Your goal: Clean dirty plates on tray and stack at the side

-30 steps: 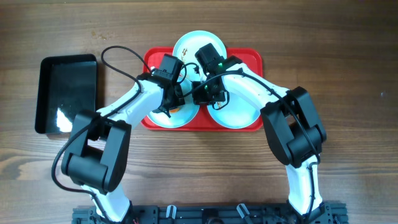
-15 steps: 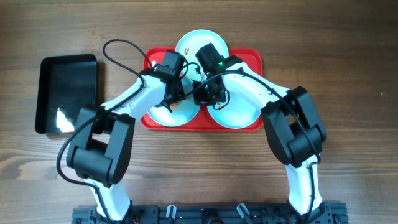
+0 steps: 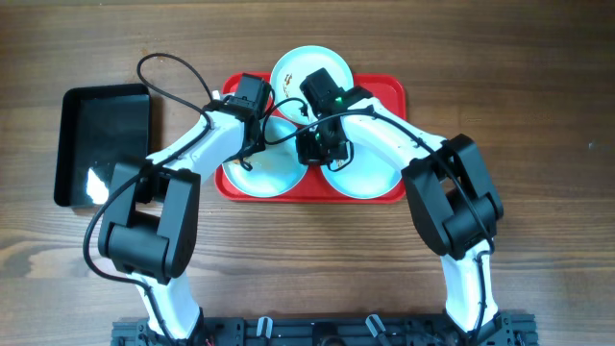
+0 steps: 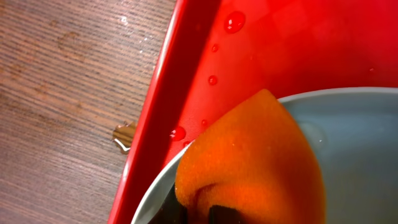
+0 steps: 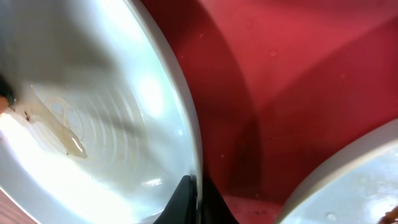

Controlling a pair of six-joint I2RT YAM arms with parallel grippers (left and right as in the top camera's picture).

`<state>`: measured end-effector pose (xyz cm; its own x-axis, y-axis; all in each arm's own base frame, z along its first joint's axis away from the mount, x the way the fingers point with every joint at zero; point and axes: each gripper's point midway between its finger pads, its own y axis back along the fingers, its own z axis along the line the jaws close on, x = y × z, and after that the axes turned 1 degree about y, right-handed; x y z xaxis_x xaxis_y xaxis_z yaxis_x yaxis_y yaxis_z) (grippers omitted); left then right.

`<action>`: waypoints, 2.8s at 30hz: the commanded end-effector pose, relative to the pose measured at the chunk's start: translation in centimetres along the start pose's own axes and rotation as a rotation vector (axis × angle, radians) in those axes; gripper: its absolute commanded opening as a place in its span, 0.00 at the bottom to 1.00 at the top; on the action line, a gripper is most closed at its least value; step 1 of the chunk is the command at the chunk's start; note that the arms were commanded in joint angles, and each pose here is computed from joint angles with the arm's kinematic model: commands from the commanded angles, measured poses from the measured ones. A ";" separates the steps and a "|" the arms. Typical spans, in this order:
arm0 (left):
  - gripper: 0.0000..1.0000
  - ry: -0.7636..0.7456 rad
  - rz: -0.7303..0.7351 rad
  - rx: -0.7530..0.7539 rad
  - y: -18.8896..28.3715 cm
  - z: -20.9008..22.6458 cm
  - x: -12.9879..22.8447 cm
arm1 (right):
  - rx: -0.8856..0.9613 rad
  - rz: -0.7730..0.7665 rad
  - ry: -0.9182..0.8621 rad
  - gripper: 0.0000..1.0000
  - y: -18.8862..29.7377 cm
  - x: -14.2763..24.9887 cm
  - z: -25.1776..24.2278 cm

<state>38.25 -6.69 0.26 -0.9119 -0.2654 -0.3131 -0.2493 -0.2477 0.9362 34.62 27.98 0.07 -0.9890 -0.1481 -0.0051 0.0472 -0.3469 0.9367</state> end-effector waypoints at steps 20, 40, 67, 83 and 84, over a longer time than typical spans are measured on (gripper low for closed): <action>0.04 0.012 0.262 0.462 4.8 -5.5 4.8 | 0.106 0.076 -0.038 0.04 -2.0 2.0 -3.0; 0.04 -0.037 0.134 -0.019 -1.0 2.0 5.3 | 0.117 0.090 -0.038 0.04 -1.9 2.3 -3.3; 0.04 0.140 -0.098 0.444 13.4 -1.7 -0.9 | 0.424 -0.168 0.058 0.04 12.9 -2.4 -3.2; 0.04 0.219 -0.012 0.349 11.6 2.8 -0.3 | 0.811 -0.286 0.201 0.04 16.5 -1.9 -3.0; 0.04 0.211 -0.010 0.354 11.6 2.8 -0.3 | 0.833 -0.301 0.218 0.04 16.6 -1.8 -2.6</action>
<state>34.55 -7.49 11.34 -0.8374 -0.4432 -0.3200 -0.3856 0.0641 0.9204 36.74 19.69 11.36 -0.9418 -0.2922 -0.1660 -0.2538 0.2948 0.9212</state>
